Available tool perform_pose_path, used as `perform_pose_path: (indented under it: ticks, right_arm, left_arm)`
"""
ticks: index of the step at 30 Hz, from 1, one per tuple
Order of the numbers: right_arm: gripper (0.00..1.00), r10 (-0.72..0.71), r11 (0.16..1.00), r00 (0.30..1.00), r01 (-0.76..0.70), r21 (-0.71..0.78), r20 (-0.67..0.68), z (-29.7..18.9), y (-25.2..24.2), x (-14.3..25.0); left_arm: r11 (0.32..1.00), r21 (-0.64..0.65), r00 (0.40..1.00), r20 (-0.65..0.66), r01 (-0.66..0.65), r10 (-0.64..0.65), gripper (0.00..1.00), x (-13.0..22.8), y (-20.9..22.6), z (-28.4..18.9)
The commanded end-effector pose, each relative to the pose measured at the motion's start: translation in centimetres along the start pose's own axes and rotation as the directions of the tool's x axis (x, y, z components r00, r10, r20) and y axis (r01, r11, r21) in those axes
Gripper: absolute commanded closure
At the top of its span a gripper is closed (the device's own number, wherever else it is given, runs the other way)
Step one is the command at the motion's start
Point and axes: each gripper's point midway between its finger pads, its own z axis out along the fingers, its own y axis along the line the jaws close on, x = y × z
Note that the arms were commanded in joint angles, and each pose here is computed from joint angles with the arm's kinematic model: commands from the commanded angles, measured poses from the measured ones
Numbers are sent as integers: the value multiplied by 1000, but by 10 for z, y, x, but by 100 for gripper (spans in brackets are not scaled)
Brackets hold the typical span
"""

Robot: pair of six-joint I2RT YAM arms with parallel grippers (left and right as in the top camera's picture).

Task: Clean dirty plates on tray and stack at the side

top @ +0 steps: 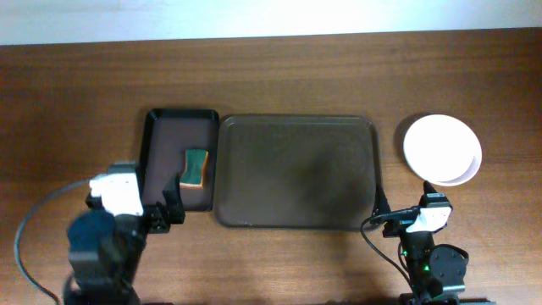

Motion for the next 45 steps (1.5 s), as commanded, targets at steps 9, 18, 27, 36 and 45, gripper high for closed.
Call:
perform_pose_path:
  ticks: [9, 18, 27, 36, 45]
  right_arm:
    - [1, -7, 1000, 1000, 7, -7, 0, 0, 1, 1]
    - [1, -7, 1000, 1000, 7, -7, 0, 0, 1, 1]
    - [1, -7, 1000, 1000, 7, -7, 0, 0, 1, 1]
    - [1, -7, 1000, 1000, 7, -7, 0, 0, 1, 1]
    - [1, -7, 1000, 1000, 7, -7, 0, 0, 1, 1]
  left_arm:
    - [1000, -22, 875, 484, -2, 12, 0, 44, 15, 12]
    - [999, -43, 949, 315, 6, 7, 0, 92, 21, 35]
    - [999, -42, 949, 314, 6, 7, 1, 93, 21, 35]
    - [999, -42, 949, 314, 6, 7, 1, 93, 21, 35]
    - [999, -42, 949, 314, 6, 7, 1, 93, 21, 35]
